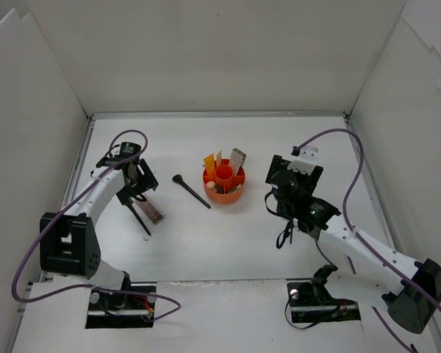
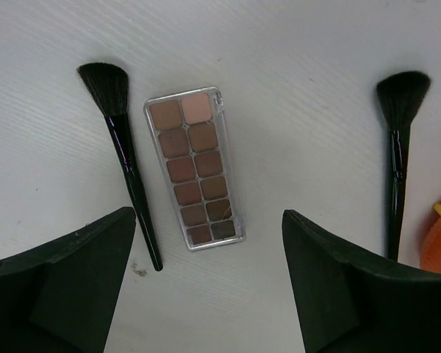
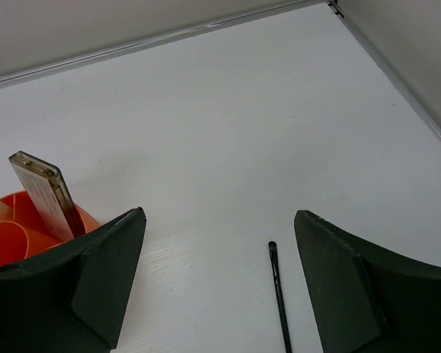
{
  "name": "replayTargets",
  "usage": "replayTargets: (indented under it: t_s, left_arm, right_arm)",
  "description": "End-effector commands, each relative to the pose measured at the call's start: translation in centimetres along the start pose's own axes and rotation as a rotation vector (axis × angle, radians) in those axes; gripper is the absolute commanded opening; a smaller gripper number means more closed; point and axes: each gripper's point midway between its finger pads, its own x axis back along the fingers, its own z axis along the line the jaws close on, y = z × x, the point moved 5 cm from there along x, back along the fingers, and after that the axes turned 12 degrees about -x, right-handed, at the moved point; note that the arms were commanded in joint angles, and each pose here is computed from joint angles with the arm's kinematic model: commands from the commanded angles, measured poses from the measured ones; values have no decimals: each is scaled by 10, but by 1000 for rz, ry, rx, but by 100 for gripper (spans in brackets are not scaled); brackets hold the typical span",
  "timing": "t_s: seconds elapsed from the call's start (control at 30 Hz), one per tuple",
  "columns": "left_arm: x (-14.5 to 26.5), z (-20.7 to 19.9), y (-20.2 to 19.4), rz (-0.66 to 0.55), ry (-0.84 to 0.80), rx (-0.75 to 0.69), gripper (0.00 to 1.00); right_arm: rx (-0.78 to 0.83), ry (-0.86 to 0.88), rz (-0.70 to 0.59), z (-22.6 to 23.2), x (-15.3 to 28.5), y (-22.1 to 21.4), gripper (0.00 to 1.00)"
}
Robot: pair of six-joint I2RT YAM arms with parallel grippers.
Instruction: Organize the makeup
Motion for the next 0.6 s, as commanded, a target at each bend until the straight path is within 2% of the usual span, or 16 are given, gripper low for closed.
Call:
replayTargets:
  t_s: [0.0,0.17,0.57]
  left_arm:
    - [-7,-5,20,-23,47,98,76]
    - [-34,-11,21,46,81,111,76]
    - [-59,-7,17,127,141,168,77]
  right_arm:
    - [-82,4,-41,-8,2,10,79]
    - [-100,-2,-26,-19,0,4,79]
    - [-128,-11,-22,-33,0,0,80]
